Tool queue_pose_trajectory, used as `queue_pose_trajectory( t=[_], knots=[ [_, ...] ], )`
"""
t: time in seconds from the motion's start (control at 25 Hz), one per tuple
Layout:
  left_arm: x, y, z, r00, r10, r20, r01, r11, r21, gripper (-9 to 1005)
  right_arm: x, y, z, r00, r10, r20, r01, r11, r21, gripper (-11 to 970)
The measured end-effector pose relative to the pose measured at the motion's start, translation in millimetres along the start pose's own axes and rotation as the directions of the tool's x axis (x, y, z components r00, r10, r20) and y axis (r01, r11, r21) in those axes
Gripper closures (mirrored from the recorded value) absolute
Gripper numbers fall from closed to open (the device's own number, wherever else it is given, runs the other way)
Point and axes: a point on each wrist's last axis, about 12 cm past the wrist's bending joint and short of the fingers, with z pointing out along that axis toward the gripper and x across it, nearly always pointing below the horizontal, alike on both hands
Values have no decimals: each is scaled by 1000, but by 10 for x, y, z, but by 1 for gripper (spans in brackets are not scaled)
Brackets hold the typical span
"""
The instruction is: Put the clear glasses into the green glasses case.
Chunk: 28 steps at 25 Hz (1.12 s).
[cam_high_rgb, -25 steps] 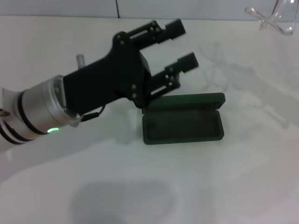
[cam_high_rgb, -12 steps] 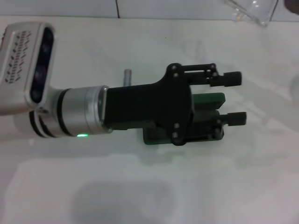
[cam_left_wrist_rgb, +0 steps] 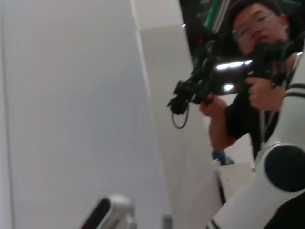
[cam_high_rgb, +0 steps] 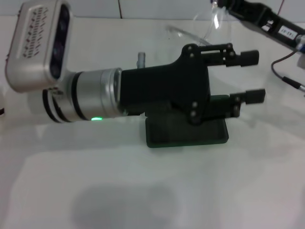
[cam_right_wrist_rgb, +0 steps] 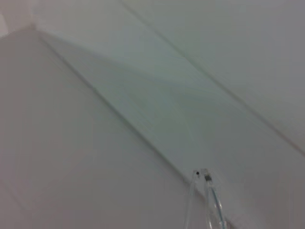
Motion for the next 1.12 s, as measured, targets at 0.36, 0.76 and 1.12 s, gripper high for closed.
queue_pose_trajectory(
  t=[0.36, 0.76, 1.12],
  knots=[
    [13, 67, -14, 1000, 8, -29, -9, 999, -42, 437, 47, 61, 127, 987, -56, -149, 49, 997, -53, 891],
    [24, 93, -26, 999, 8, -44, -10, 998, -60, 438, 88, 109, 160, 953, -137, -270, 116, 989, -94, 891],
    [23, 86, -26, 999, 9, -41, -11, 998, -58, 438, 77, 179, 140, 939, -182, -291, 144, 979, -146, 891]
  ],
)
